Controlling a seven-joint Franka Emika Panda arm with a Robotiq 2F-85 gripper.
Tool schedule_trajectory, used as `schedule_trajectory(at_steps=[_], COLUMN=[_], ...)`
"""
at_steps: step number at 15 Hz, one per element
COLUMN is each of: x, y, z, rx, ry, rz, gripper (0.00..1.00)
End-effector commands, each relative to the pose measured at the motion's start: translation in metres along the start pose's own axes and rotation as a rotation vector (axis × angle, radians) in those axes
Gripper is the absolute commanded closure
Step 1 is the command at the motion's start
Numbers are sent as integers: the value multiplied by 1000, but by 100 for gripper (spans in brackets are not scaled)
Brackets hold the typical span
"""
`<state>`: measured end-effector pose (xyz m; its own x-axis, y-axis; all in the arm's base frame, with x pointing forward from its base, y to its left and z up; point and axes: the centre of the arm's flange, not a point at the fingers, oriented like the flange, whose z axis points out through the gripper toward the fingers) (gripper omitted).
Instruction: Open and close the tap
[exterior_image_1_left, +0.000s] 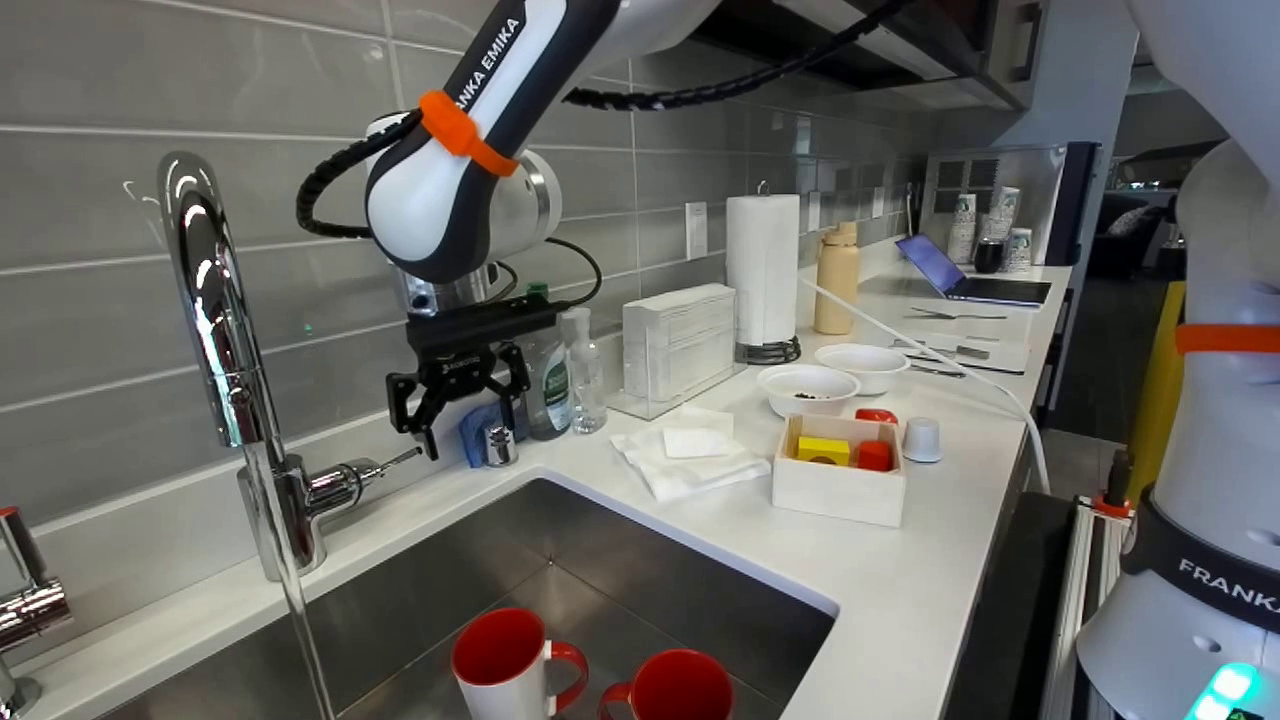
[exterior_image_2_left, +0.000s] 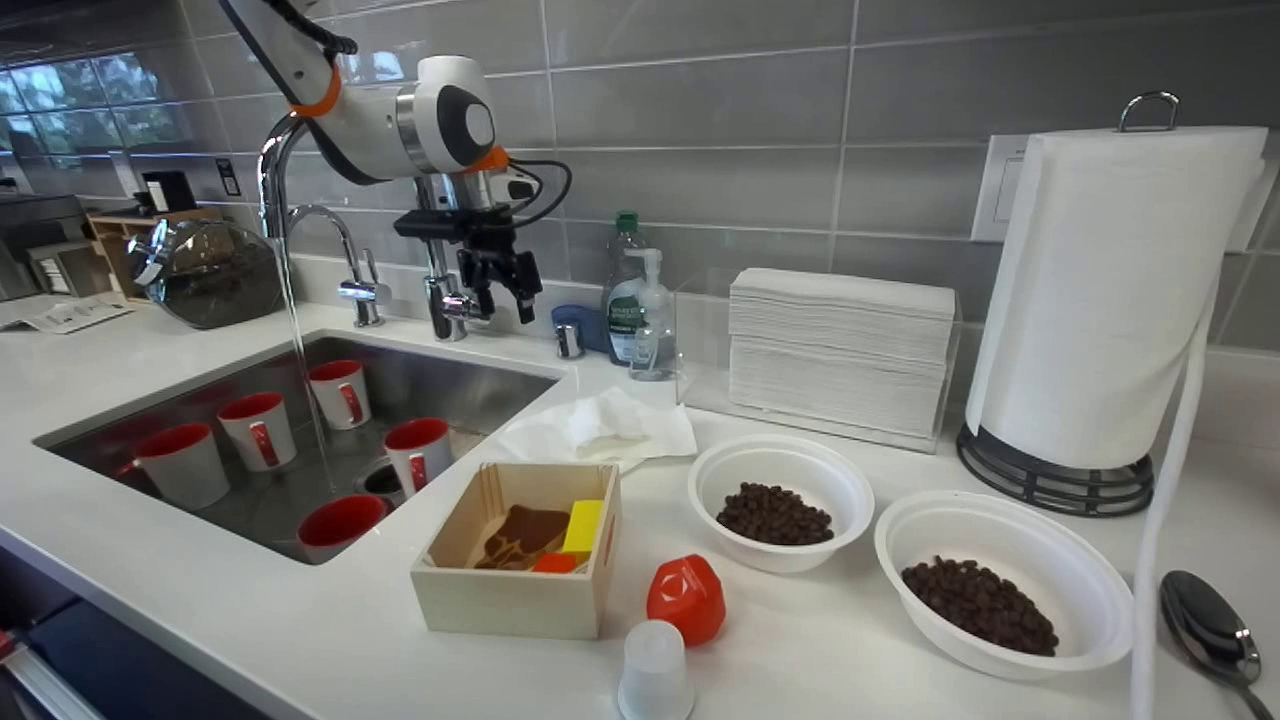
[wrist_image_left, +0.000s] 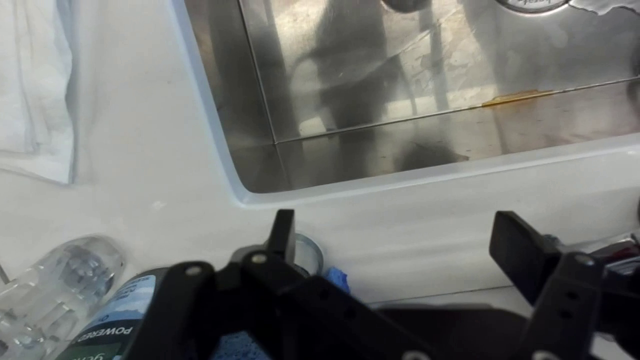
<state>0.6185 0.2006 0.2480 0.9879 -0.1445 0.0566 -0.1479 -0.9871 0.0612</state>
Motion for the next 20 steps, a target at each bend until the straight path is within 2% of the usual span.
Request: schedule_trajectory(at_steps=[1,11,20], x=[1,-7,-22], y=[-10,-13,-26], z=[-2,-12,-21], rx=[6,48,70], ry=[13,-4,-27], rz=[-20,-61,-155], gripper=[0,0,0])
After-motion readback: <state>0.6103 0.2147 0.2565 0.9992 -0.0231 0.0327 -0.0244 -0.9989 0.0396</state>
